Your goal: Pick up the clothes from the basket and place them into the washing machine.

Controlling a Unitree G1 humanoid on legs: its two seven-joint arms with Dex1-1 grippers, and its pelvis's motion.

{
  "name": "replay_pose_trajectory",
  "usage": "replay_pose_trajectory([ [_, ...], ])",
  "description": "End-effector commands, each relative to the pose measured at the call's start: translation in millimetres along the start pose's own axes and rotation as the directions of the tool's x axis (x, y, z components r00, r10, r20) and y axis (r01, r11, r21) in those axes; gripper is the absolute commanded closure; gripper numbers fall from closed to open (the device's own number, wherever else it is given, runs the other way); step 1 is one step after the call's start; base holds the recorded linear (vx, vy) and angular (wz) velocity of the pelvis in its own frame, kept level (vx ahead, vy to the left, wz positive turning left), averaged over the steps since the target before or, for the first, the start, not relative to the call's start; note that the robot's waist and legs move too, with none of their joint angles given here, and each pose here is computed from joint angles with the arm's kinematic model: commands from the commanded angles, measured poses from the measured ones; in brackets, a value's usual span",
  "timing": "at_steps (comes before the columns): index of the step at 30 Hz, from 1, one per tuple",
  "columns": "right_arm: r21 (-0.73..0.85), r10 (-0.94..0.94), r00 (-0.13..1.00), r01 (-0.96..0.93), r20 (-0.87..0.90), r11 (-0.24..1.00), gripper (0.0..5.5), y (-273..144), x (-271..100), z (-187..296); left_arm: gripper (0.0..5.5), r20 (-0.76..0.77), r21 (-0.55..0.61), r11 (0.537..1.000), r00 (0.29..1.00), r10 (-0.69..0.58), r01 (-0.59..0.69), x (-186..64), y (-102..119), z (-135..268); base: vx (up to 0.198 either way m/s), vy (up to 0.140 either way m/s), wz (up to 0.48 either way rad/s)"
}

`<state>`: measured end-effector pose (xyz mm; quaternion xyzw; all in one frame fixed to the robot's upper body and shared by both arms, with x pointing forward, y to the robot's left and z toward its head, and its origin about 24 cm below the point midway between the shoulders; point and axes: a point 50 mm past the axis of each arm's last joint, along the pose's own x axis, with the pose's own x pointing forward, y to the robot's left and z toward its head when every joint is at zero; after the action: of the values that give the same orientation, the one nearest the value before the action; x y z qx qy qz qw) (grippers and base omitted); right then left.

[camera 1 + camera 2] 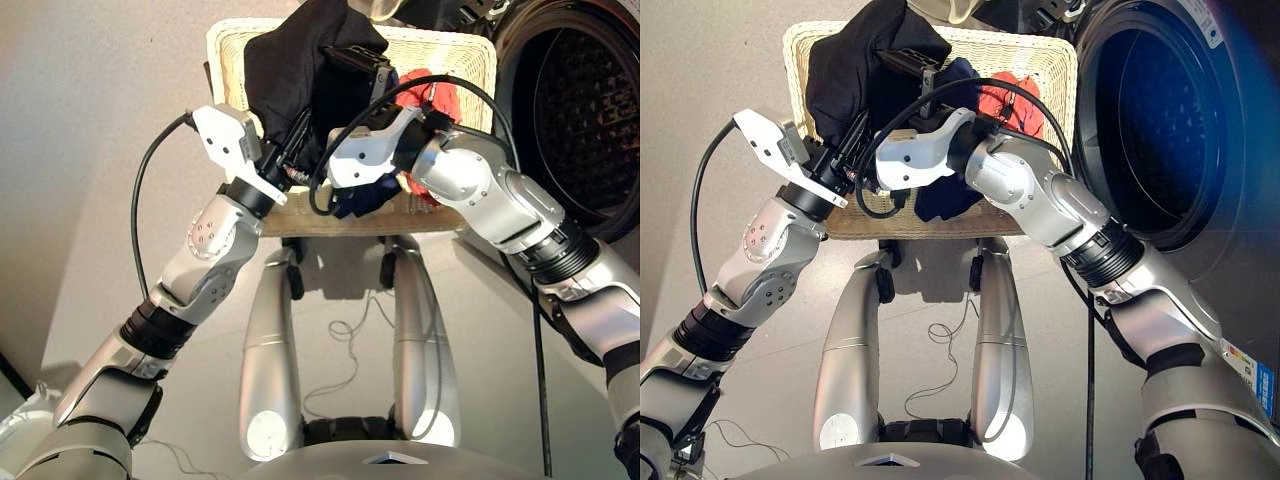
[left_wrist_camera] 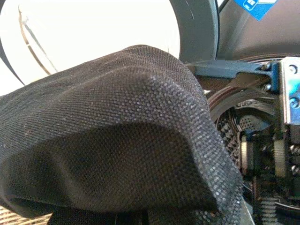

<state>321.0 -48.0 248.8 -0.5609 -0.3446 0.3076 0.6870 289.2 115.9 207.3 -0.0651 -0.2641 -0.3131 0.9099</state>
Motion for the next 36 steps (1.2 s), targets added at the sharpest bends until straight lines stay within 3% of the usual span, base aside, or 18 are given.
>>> replay_pose_trajectory([
  [1,0.013,0.061,0.99,-0.064,0.125,0.998,0.0,6,14,23,5.5,0.223,-0.03,0.98,0.957,-0.187,0.199,6,-43,40,0.0,0.0,0.0],
  [15,0.078,0.28,0.96,-0.28,0.006,0.957,0.0,63,20,-2,5.5,0.25,-0.001,0.974,0.943,-0.221,0.228,10,-46,47,0.0,0.0,0.0],
  [16,0.083,0.282,0.96,-0.281,0.009,0.956,0.43,64,20,-1,5.5,0.25,0.001,0.974,0.943,-0.221,0.228,10,-46,47,0.0,0.0,0.0],
  [17,0.087,0.283,0.959,-0.283,0.012,0.955,0.39,65,20,-1,5.5,0.252,0.001,0.974,0.942,-0.221,0.228,10,-46,48,0.0,0.0,0.0],
  [18,0.092,0.288,0.958,-0.288,0.018,0.953,0.0,66,20,0,5.5,0.254,-0.002,0.972,0.941,-0.225,0.233,10,-46,48,0.0,0.0,0.0],
  [23,0.097,0.297,0.955,-0.297,0.021,0.95,0.0,68,20,0,5.5,0.246,-0.004,0.972,0.943,-0.226,0.234,11,-47,46,0.0,0.0,0.0],
  [24,0.09,0.288,0.957,-0.289,0.021,0.953,1.7,66,20,0,5.5,0.245,-0.001,0.973,0.943,-0.223,0.231,11,-46,46,0.0,0.0,0.0],
  [26,0.083,0.286,0.958,-0.287,0.021,0.954,3.9,66,20,0,5.5,0.245,-0.003,0.973,0.944,-0.222,0.229,10,-46,46,0.0,0.0,0.0],
  [27,0.082,0.288,0.957,-0.288,0.019,0.954,5.5,66,20,0,5.5,0.244,0.0,0.974,0.945,-0.218,0.225,10,-46,46,0.0,0.0,0.0],
  [30,0.081,0.29,0.957,-0.29,0.01,0.954,5.5,69,20,-2,5.5,0.24,-0.001,0.976,0.948,-0.211,0.218,9,-45,45,0.0,0.0,0.0],
  [31,0.077,0.29,0.957,-0.29,0.003,0.954,5.5,70,19,-3,3.99,0.239,-0.001,0.977,0.948,-0.208,0.215,10,-45,44,0.0,0.0,0.0],
  [32,0.077,0.292,0.956,-0.291,0.0,0.954,5.5,71,19,-4,3.21,0.238,-0.001,0.977,0.949,-0.207,0.214,10,-45,44,0.0,0.0,0.0],
  [33,0.071,0.293,0.956,-0.292,-0.004,0.954,5.5,72,19,-4,2.85,0.238,0.0,0.978,0.95,-0.204,0.21,10,-45,44,0.0,0.0,0.0],
  [34,0.066,0.288,0.958,-0.287,-0.004,0.956,5.5,72,19,-4,0.0,0.237,0.0,0.978,0.95,-0.201,0.207,10,-44,44,0.0,0.0,0.0],
  [36,0.066,0.285,0.958,-0.284,-0.012,0.957,5.5,72,18,-6,0.0,0.23,-0.001,0.98,0.953,-0.196,0.201,10,-44,42,0.0,0.0,0.0],
])
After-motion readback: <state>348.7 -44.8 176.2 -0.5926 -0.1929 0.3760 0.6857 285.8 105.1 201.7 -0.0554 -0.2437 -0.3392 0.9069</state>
